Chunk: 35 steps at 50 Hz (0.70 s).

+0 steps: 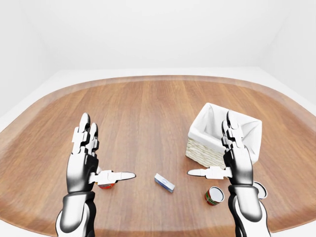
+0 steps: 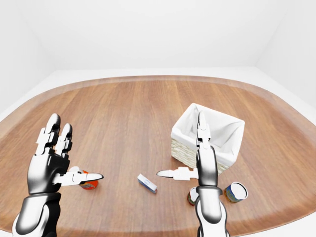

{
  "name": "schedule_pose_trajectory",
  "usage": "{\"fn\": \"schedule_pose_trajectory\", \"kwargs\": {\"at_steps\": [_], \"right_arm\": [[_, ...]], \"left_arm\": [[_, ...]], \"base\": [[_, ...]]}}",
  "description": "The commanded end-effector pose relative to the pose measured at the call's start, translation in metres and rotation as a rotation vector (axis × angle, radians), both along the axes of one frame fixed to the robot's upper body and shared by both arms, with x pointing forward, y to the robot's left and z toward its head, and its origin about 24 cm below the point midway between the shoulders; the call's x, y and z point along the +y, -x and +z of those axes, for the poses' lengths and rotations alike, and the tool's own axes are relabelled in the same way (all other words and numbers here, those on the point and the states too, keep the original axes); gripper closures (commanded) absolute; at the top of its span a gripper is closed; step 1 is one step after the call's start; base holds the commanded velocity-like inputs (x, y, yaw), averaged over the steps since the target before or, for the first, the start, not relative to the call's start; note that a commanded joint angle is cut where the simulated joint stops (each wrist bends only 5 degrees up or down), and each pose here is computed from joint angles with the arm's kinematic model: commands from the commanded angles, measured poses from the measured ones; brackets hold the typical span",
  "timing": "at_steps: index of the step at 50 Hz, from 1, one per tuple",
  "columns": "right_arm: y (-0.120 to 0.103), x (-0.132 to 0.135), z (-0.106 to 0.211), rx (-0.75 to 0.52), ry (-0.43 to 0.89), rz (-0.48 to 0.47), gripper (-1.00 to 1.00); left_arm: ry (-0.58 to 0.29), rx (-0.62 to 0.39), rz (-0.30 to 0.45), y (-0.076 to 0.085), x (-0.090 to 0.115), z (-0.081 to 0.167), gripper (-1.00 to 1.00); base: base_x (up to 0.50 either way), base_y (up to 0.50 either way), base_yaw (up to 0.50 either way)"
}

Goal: Pick up the ketchup, and put it in the basket.

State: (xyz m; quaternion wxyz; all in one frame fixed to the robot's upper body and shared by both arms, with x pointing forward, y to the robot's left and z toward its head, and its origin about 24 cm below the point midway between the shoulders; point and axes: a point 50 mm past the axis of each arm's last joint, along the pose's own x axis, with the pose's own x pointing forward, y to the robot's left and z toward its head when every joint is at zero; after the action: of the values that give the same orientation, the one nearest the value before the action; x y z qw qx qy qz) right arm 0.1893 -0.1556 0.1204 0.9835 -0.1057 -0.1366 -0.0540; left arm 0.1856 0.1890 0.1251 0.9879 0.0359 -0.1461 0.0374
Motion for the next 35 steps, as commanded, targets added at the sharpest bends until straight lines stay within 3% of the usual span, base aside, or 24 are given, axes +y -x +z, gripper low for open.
{"fn": "schedule_pose_trajectory", "kwargs": {"at_steps": [1,6,14,35], "right_arm": [[-0.002,-0.001,-0.002,0.007,-0.004,-0.001,-1.00],[-0.002,-0.002,-0.002,0.007,0.001,0.001,-1.00],[0.000,0.001,-0.002,0.009,0.007,0.006,-1.00],[0.004,0.001,0.002,-0.004,0.013,0.005,-1.00]], "left_arm": [[-0.027,0.009,0.016,0.001,0.001,-0.001,-1.00],[0.009,-0.007,0.057,0.000,0.010,0.000,-1.00],[-0.009,0.062,0.116,0.003,0.023,-0.014,-1.00],[-0.056,0.110,0.210,0.003,0.044,-0.035,-1.00]], "base": [[0.00,0.00,0.00],[0.00,0.00,0.00],[0.00,0.00,0.00],[0.00,0.00,0.00]]}}
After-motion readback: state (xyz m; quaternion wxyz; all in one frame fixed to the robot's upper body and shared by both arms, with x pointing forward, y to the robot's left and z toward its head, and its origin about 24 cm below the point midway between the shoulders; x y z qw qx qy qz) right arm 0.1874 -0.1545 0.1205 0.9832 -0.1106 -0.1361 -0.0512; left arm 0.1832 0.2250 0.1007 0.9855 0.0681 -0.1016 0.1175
